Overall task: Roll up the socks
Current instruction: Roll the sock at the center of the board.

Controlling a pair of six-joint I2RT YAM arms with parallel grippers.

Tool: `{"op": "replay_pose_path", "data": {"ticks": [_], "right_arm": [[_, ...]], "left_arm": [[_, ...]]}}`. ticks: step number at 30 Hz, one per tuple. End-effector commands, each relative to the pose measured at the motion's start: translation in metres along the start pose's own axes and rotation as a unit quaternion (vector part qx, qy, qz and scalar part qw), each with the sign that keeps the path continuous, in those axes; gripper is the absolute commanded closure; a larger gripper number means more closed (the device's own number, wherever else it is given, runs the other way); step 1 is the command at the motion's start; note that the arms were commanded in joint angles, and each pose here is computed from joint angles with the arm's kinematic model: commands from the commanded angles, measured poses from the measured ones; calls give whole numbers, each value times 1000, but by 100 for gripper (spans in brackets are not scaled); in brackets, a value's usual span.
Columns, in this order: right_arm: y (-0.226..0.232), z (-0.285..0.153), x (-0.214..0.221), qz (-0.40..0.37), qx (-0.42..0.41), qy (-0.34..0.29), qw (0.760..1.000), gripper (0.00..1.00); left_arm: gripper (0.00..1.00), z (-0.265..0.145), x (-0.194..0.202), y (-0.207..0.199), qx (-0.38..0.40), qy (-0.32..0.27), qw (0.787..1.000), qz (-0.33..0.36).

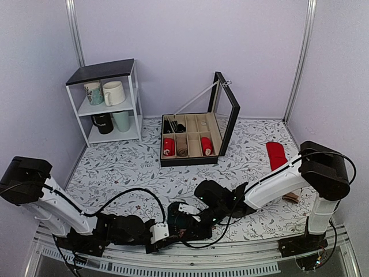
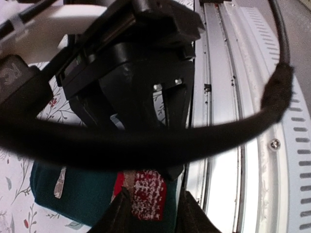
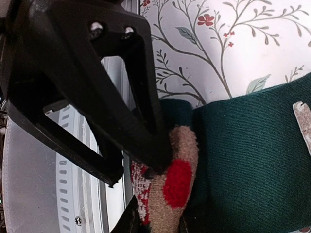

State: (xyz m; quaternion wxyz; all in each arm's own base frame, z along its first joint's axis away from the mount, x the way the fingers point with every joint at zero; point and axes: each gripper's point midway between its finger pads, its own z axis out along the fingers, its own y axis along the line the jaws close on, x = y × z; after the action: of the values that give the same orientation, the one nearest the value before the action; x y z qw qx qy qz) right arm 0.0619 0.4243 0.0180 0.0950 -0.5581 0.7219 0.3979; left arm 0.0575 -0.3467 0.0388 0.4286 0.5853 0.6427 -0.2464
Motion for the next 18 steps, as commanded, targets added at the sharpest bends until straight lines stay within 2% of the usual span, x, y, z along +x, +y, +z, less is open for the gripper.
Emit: {"op": "replay_pose_path", "data": {"ticks": [1,7,9,10,18], "right_arm": [[-21,9,93,86,37,144,985,79],[-23,9,97,93,34,149,984,80],[-23,9,97,95,33,149,984,80],[-23,10,98,95,33,150,984,80],[-25,10,98,99,35,150,983,80]], "left_arm": [[66,6,15,-1,-15,27,1000,-6],[65,9,29,4,-40,53,998,-13],[54,7,31,8,-56,53,997,-12],[53,6,30,10,-65,52,996,-9],[50,-17,12,18,-88,-5,996,-13]]}}
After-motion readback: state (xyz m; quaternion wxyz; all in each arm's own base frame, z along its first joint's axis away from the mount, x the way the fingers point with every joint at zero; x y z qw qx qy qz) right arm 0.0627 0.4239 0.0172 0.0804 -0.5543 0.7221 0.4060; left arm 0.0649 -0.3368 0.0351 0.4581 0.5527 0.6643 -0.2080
